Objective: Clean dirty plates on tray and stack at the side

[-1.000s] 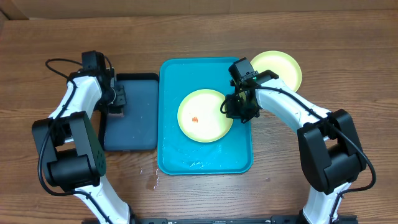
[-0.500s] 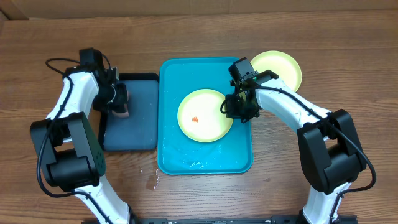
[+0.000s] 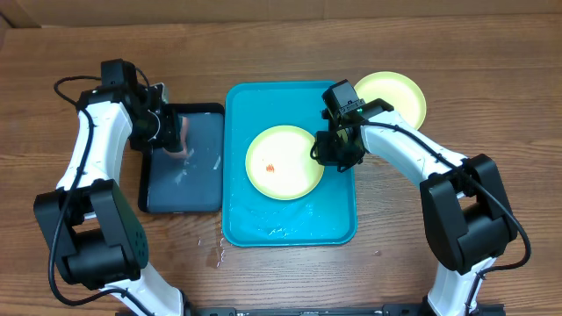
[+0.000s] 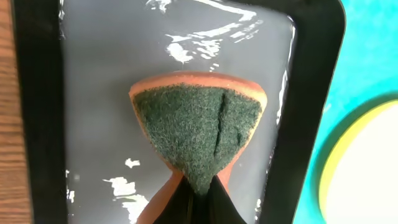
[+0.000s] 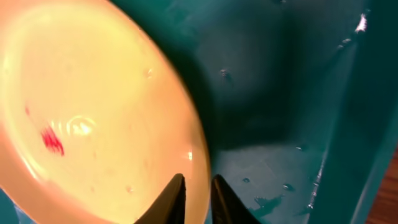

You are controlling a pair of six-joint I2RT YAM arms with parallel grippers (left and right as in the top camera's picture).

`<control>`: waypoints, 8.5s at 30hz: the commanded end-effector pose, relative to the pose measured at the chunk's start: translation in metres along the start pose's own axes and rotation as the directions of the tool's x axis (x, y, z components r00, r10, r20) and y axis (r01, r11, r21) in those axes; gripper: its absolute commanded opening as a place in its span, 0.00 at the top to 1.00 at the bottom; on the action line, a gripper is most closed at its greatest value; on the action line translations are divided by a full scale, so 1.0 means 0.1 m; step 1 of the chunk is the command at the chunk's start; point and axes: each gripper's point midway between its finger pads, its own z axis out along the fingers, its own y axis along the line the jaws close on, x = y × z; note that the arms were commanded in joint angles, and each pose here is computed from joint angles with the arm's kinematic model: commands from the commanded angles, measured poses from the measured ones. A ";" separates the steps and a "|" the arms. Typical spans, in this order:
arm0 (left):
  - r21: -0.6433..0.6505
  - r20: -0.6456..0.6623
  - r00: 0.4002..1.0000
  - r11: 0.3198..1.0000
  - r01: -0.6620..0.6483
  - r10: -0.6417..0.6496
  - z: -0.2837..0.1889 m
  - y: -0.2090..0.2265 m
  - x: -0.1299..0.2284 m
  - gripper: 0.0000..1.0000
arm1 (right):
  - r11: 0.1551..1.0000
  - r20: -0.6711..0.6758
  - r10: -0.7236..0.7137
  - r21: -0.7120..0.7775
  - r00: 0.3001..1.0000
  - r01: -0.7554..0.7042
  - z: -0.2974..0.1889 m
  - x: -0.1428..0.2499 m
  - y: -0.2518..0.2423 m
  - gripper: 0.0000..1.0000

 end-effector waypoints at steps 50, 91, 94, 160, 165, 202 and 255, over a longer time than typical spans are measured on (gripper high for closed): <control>-0.110 0.021 1.000 0.994 -0.013 0.015 -0.20 -0.09 -0.05 0.96 | 0.999 0.055 0.029 -0.032 0.998 -0.027 -0.02 -0.06 0.02 0.81; -0.126 0.054 0.998 0.992 -0.006 0.013 -0.52 -0.62 -0.18 0.96 | 0.973 0.078 0.223 -0.072 0.972 -0.217 0.04 -0.10 0.09 0.96; 0.078 0.051 0.998 0.996 -0.050 0.046 -0.57 -1.10 -0.18 0.96 | 0.972 0.075 0.230 -0.073 0.970 -0.225 0.04 -0.10 0.10 0.96; -0.056 -0.045 0.988 0.987 -0.148 0.145 0.70 -1.70 0.46 0.96 | 0.994 0.157 0.109 -0.015 0.982 -0.108 0.03 -0.21 0.09 0.82; -0.054 -0.040 0.988 0.987 -0.148 0.146 0.70 -1.70 0.45 0.96 | 0.994 0.167 0.107 -0.021 0.980 -0.105 0.00 -0.24 0.11 0.85; -0.062 -0.017 0.986 0.984 -0.165 0.165 0.71 -1.74 0.42 0.96 | 0.995 0.203 0.096 -0.047 0.974 -0.089 -0.18 -0.35 0.15 0.96; -0.055 -0.015 0.989 0.987 -0.149 0.149 1.05 -1.58 0.63 0.96 | 0.994 0.140 0.106 -0.052 0.984 -0.099 -0.06 -0.20 0.13 0.96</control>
